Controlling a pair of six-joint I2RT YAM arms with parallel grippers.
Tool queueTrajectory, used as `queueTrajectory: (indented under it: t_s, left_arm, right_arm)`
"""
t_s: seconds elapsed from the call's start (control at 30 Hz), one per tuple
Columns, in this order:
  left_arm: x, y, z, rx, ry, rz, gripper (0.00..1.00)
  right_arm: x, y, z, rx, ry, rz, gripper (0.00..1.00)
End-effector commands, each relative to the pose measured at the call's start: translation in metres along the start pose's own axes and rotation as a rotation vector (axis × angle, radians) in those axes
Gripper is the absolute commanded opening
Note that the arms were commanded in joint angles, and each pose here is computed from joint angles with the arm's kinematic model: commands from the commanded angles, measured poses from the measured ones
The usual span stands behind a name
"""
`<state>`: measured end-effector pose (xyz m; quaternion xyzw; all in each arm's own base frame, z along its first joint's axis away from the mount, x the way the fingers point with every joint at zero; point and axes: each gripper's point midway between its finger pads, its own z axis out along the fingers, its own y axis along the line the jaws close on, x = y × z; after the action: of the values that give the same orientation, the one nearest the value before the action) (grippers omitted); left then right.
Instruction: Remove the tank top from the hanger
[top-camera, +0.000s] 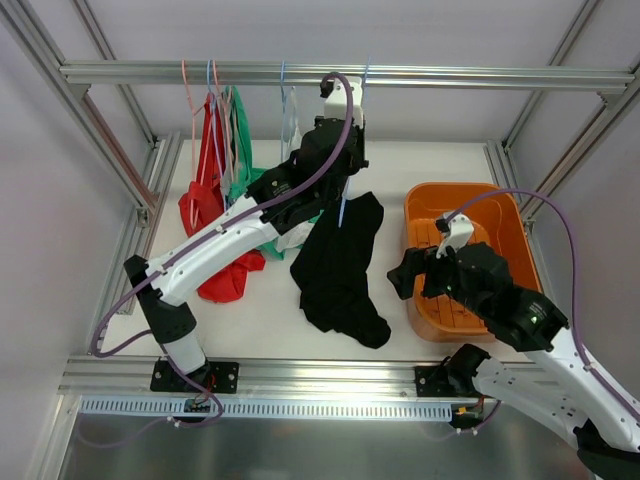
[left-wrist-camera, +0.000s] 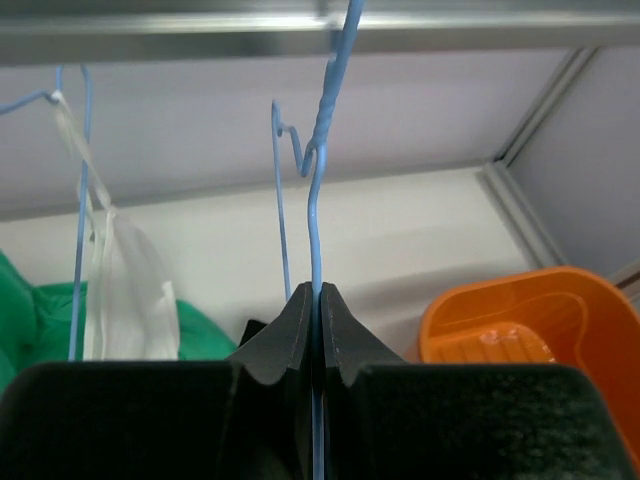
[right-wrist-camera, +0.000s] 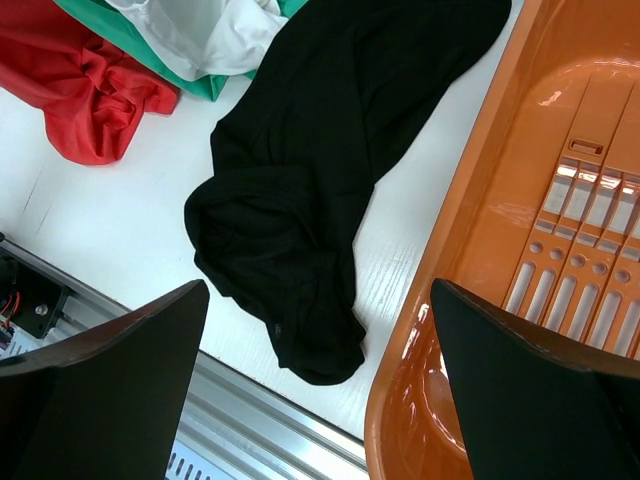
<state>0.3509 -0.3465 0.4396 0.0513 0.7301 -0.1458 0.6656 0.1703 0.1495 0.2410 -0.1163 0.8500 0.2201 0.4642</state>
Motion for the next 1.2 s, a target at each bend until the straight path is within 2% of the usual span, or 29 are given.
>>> queueTrajectory:
  t_s: [0.0, 0.2, 0.37, 0.4, 0.43, 0.47, 0.5, 0.53, 0.6, 0.67, 0.7, 0.73, 0.77, 0.83, 0.87, 0.93, 0.97, 1.03, 1.17]
  left_arm:
    - [-0.010, 0.010, 0.001, -0.003, 0.008, -0.048, 0.00]
    - [0.012, 0.018, 0.017, 0.000, 0.062, -0.082, 0.00]
    - [0.010, 0.022, 0.008, 0.024, 0.067, -0.101, 0.00]
    - [0.017, 0.024, 0.006, 0.023, 0.082, -0.094, 0.21]
    - [0.007, 0.028, -0.004, 0.030, 0.066, -0.109, 0.39]
    - [0.006, 0.031, -0.010, 0.032, 0.065, -0.110, 0.72]
    - [0.015, 0.035, -0.014, 0.026, 0.081, -0.102, 0.98]
    - [-0.001, 0.043, -0.029, 0.032, 0.052, -0.123, 0.99]
    - [0.011, 0.055, -0.041, 0.018, 0.068, -0.110, 0.99]
    - [-0.004, 0.069, -0.070, 0.031, 0.032, -0.141, 0.99]
    - [0.011, 0.075, -0.075, 0.028, 0.055, -0.126, 0.99]
    - [-0.001, 0.085, -0.095, 0.040, 0.023, -0.150, 0.99]
    - [0.014, 0.092, -0.102, 0.041, 0.043, -0.142, 0.99]
    - [0.005, 0.109, -0.130, 0.060, 0.005, -0.178, 0.99]
    - [0.020, 0.115, -0.135, 0.063, 0.023, -0.161, 0.99]
    - [0.015, 0.129, -0.160, 0.102, -0.012, -0.188, 0.99]
    - [0.029, 0.134, -0.165, 0.105, 0.002, -0.166, 0.99]
    - [0.028, 0.148, -0.184, 0.120, -0.028, -0.181, 0.99]
    - [0.048, 0.172, -0.202, 0.090, -0.011, -0.153, 0.99]
  right_arm:
    - [-0.020, 0.013, -0.001, -0.047, -0.046, 0.017, 1.00]
    - [-0.013, 0.024, 0.015, -0.092, -0.001, -0.003, 1.00]
    - [-0.004, 0.036, 0.032, -0.157, 0.020, -0.044, 1.00]
    - [-0.001, 0.038, 0.038, -0.162, 0.042, -0.056, 1.00]
    - [0.002, 0.038, 0.042, -0.162, 0.056, -0.070, 0.99]
    - [0.001, 0.039, 0.046, -0.162, 0.066, -0.095, 1.00]
    - [0.007, 0.037, 0.056, -0.142, 0.106, -0.109, 0.99]
    - [0.008, 0.038, 0.061, -0.139, 0.120, -0.122, 1.00]
    - [0.012, 0.038, 0.074, -0.122, 0.153, -0.164, 0.99]
    - [0.013, 0.042, 0.084, -0.132, 0.161, -0.183, 1.00]
    - [0.014, 0.045, 0.089, -0.143, 0.166, -0.205, 1.00]
    - [0.019, 0.047, 0.100, -0.139, 0.189, -0.216, 0.99]
    - [0.021, 0.048, 0.106, -0.140, 0.198, -0.229, 0.99]
    - [0.031, 0.049, 0.122, -0.129, 0.226, -0.243, 0.99]
    - [0.036, 0.049, 0.128, -0.132, 0.236, -0.245, 0.99]
    - [0.049, 0.055, 0.140, -0.153, 0.249, -0.239, 0.99]
    - [0.063, 0.055, 0.150, -0.145, 0.292, -0.246, 1.00]
    - [0.075, 0.057, 0.162, -0.106, 0.317, -0.271, 1.00]
    - [0.109, 0.047, 0.192, 0.022, 0.410, -0.313, 0.99]
